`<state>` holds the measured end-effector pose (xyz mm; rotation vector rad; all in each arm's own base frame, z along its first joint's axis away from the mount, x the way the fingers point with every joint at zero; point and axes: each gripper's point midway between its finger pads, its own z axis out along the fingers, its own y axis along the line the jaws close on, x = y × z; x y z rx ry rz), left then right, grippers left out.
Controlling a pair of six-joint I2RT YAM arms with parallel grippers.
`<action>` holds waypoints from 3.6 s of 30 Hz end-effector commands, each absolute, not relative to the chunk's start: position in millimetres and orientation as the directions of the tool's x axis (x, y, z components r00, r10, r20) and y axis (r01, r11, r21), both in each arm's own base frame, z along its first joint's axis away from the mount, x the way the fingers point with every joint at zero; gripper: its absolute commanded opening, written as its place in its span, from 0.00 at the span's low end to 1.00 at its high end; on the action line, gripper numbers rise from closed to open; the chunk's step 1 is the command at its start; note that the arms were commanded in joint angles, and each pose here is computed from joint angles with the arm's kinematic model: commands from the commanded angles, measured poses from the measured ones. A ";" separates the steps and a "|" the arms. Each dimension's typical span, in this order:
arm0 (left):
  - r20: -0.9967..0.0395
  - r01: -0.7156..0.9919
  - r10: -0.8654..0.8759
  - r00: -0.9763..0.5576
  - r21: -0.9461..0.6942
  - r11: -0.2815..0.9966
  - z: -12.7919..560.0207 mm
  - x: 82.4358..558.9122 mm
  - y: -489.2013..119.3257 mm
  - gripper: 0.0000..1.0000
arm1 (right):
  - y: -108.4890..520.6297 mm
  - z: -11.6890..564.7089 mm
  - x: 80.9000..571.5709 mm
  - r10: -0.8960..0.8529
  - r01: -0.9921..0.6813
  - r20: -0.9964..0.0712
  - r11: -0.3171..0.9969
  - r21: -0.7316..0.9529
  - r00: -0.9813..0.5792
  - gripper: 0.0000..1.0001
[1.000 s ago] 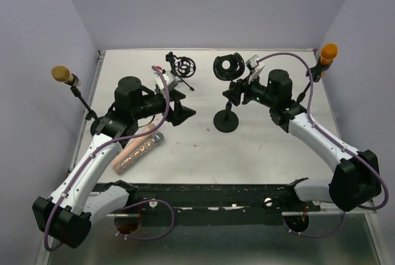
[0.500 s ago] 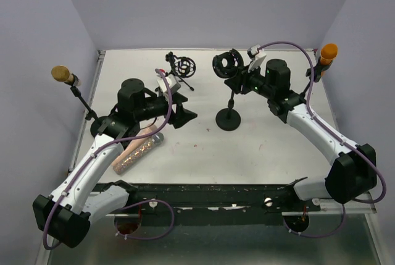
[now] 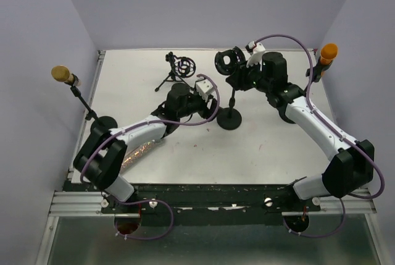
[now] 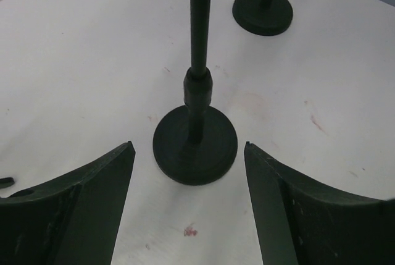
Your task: Remove the microphone from the stand
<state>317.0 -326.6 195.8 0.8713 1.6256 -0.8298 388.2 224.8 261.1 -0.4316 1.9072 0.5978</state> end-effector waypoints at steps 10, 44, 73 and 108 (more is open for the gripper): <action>-0.994 0.866 0.015 -0.112 -0.090 0.492 205.3 375.6 -392.6 0.71 | 228.0 263.4 414.3 0.138 -0.377 -0.856 0.854 0.358 -0.498 0.01; -0.972 0.847 0.197 -0.130 -0.005 0.532 204.3 354.2 -362.0 0.00 | 246.6 271.6 421.9 0.299 -0.325 -0.740 0.755 0.570 -0.603 0.01; -0.882 0.906 0.227 -0.412 -0.371 0.202 171.2 276.8 -310.5 0.67 | 294.3 260.3 357.6 0.153 -0.704 -0.775 0.341 0.623 -0.612 0.01; -0.846 0.648 0.310 -0.435 -0.055 0.760 148.8 317.6 -281.2 0.75 | 290.6 243.1 390.8 0.186 -0.561 -0.703 0.479 0.675 -0.686 0.01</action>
